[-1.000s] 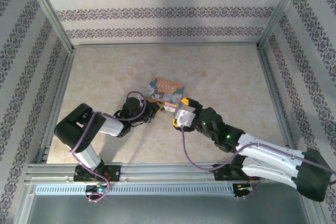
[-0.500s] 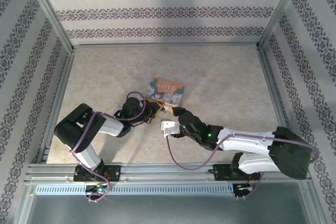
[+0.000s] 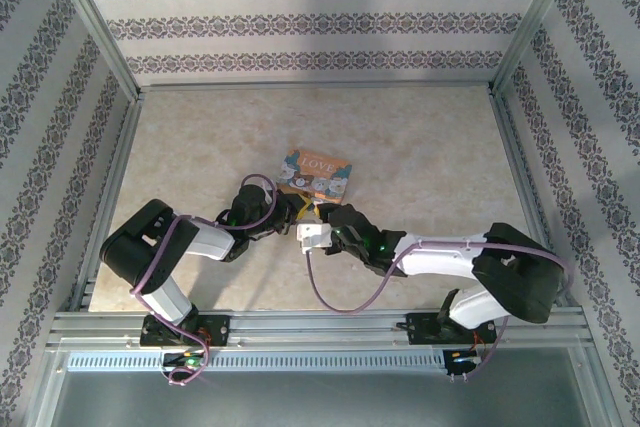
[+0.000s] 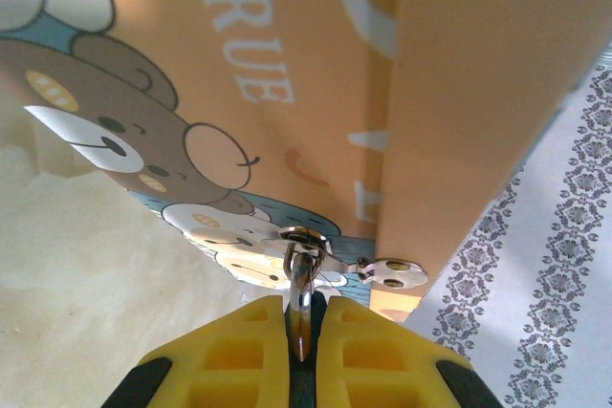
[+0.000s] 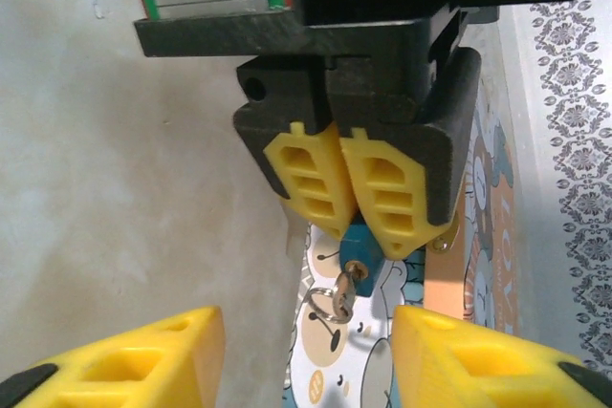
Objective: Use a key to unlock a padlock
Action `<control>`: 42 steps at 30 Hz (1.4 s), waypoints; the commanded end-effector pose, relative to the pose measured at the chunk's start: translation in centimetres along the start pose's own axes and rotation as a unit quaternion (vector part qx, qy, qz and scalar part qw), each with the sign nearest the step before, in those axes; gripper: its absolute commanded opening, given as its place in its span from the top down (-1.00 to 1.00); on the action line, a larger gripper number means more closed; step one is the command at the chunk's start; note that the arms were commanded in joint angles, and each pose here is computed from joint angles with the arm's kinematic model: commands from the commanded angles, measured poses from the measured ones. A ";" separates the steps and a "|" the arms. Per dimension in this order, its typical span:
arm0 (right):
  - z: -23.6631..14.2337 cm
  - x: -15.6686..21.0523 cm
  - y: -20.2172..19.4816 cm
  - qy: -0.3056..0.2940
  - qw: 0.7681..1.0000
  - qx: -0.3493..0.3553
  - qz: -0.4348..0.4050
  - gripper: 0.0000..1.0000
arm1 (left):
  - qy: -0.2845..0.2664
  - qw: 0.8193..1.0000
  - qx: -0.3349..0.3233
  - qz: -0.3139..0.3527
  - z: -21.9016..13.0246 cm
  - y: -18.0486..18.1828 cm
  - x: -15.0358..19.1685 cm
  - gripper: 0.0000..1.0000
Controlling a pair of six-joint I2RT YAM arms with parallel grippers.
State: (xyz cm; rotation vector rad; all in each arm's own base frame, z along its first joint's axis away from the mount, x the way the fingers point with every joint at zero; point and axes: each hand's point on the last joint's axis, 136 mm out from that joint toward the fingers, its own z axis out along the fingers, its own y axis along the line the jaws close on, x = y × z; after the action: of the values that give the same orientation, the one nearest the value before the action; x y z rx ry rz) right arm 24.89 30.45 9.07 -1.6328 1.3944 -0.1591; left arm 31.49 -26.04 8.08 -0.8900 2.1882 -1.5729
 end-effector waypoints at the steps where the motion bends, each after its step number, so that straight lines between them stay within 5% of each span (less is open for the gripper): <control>1: 0.6 -1.1 -1.4 -0.021 1.000 0.012 0.006 0.12 | 0.015 0.999 0.038 0.010 0.0 -2.8 0.9 0.83; 42: 2.6 0.6 -2.2 0.009 0.997 0.063 0.043 0.92 | 0.012 0.999 0.040 0.002 0.2 -2.6 0.9 0.83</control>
State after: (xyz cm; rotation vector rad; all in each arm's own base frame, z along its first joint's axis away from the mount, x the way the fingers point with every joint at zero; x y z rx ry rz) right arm 27.42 30.88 7.79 -1.5639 1.4248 -0.2044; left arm 31.86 -25.47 7.55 -0.9516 2.1757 -1.5324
